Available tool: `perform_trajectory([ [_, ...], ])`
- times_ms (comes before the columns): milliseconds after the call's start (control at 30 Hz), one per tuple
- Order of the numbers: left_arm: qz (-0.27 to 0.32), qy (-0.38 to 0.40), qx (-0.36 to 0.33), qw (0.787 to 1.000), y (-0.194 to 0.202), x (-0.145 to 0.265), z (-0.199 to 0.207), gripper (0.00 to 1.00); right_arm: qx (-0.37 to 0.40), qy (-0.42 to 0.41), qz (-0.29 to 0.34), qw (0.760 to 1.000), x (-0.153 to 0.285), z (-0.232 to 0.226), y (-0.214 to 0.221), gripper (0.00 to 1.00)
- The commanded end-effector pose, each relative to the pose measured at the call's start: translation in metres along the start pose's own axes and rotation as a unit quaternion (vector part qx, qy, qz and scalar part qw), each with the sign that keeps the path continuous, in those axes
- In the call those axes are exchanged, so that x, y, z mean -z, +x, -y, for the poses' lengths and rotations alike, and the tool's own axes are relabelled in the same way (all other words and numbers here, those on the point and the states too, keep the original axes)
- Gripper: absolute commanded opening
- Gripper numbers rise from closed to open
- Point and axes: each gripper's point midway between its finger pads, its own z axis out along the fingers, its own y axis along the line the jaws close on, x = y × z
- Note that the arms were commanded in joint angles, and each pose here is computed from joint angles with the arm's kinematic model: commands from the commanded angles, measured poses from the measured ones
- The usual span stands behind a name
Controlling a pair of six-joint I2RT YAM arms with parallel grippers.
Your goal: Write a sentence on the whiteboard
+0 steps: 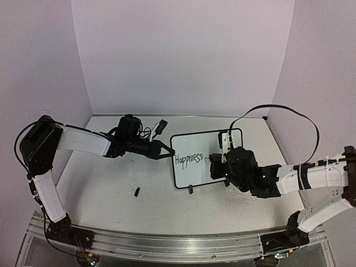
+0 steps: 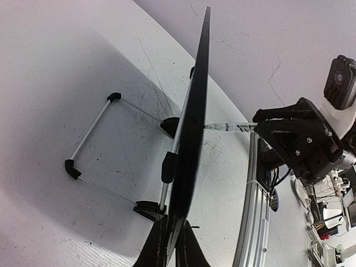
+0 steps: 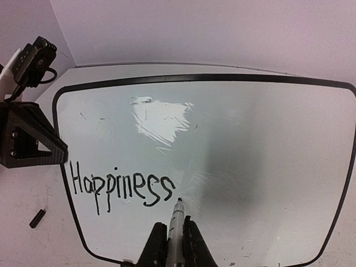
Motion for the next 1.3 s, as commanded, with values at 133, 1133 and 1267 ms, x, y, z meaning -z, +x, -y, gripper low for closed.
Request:
perform_trajectory([
  [133, -0.001, 0.004, -0.003, 1.0, -0.004, 0.007, 0.012, 0.0, -0.027, 0.016, 0.043, 0.999, 0.001, -0.001, -0.031, 0.0],
  [1133, -0.005, 0.003, -0.006, 1.0, -0.002, 0.005, 0.013, 0.0, -0.036, 0.044, 0.06, 0.997, -0.012, 0.004, -0.034, 0.0],
  [1267, -0.006, 0.004, -0.007, 1.0, -0.002, 0.005, 0.014, 0.0, -0.037, 0.06, 0.06, 0.996, -0.013, 0.012, -0.031, 0.0],
])
